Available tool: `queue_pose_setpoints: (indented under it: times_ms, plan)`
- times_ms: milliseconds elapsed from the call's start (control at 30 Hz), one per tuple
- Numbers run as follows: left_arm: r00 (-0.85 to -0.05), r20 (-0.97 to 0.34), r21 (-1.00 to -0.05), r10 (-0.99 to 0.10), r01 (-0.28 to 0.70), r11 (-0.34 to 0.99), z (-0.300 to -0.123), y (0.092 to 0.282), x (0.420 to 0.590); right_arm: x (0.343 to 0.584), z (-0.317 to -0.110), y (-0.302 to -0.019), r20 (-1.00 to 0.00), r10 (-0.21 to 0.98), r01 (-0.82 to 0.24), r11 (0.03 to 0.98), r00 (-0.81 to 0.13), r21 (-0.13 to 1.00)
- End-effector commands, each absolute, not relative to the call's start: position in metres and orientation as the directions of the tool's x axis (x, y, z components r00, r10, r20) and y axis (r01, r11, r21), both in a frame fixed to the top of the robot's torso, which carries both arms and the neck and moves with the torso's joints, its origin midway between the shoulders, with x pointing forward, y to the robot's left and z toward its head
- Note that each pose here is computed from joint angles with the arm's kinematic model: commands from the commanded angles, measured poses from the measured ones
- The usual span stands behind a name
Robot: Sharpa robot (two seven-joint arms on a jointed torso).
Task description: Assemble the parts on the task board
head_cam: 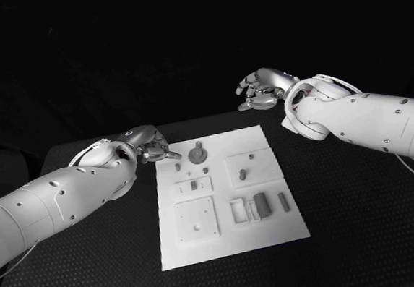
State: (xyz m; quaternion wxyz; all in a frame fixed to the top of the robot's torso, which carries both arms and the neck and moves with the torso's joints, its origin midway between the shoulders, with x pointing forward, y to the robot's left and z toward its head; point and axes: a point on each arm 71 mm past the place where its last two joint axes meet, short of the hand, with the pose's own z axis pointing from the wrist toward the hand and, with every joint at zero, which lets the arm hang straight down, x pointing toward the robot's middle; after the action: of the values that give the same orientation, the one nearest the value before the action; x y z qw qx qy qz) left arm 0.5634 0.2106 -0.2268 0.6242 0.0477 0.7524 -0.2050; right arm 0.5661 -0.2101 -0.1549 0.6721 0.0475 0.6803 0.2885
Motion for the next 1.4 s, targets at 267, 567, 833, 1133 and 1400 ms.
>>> queue_pose_setpoints:
  times_ms: [267,567,833,1133,1400]
  plan:
    - [-0.366,-0.924,-0.196,-0.107,0.216,0.956,-0.24,0.201,0.569,0.566,-0.156,-0.207,-0.887,0.449,-0.334,0.825,-0.104,0.457]
    - [-0.42,-0.905,-0.15,-0.074,0.152,0.977,-0.245,0.209,0.574,0.566,-0.156,-0.207,-0.887,0.45,-0.334,0.824,-0.104,0.457]
    - [-0.453,-0.89,-0.128,-0.046,0.153,0.98,-0.248,0.204,0.577,0.565,-0.156,-0.205,-0.887,0.45,-0.337,0.823,-0.105,0.458]
    - [-0.441,-0.895,-0.13,-0.06,0.13,0.983,-0.249,0.203,0.58,0.565,-0.156,-0.206,-0.887,0.45,-0.336,0.823,-0.105,0.458]
    - [-0.449,-0.892,-0.13,-0.062,0.123,0.984,-0.249,0.2,0.581,0.565,-0.156,-0.203,-0.886,0.451,-0.339,0.821,-0.107,0.459]
